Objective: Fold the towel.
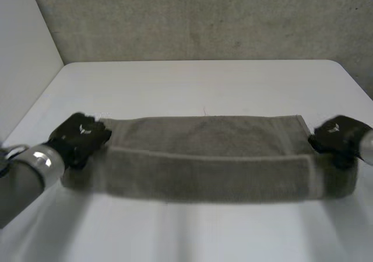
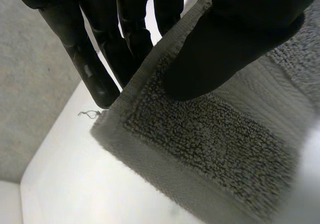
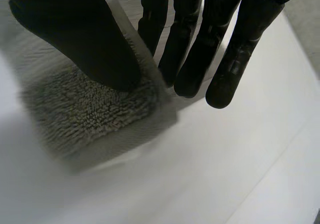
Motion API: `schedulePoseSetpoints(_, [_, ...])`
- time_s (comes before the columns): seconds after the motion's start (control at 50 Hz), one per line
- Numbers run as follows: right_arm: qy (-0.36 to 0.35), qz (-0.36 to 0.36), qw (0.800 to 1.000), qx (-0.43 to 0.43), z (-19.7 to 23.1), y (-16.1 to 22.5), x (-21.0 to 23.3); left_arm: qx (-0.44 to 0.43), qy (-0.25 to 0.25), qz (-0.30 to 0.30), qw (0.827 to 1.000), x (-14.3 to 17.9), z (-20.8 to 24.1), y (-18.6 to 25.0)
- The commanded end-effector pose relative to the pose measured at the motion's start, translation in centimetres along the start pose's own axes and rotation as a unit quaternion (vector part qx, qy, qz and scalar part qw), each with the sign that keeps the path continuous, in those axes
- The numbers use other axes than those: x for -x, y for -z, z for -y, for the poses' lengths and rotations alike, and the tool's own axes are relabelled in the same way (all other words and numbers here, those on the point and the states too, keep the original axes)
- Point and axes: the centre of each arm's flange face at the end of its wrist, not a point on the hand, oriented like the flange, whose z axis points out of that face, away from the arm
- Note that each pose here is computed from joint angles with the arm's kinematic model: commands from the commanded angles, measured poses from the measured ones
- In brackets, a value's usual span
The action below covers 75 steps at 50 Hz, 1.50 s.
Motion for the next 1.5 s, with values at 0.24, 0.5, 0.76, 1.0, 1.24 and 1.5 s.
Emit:
schedulePoseSetpoints(0.24, [0.034,-0.161,0.980,-0.117,3.0,-11.6,-2.2,-0.017,-0.010,0.039,0.999,1.1,-0.5,-12.9])
schedulePoseSetpoints(0.5, [0.041,-0.157,0.979,-0.125,2.6,-15.6,-1.3,-0.031,-0.016,0.058,0.998,0.9,-0.9,-17.1])
schedulePoseSetpoints(0.76, [0.017,-0.185,0.970,-0.159,5.3,-13.4,-3.4,-0.016,-0.020,0.076,0.997,0.4,0.5,-16.3])
schedulePoseSetpoints(1.0, [-0.094,-0.182,0.958,-0.198,7.9,-4.1,-4.6,-0.021,0.089,0.093,0.991,3.0,4.5,-8.8])
schedulePoseSetpoints(1.24, [-0.175,-0.074,0.979,-0.074,1.7,-2.7,-0.7,-0.068,0.226,0.092,0.967,2.1,4.4,-2.3])
schedulePoseSetpoints(1.5, [-0.208,-0.051,0.975,-0.064,-3.8,-4.1,0.8,-0.080,0.249,0.099,0.960,1.1,2.5,-1.6])
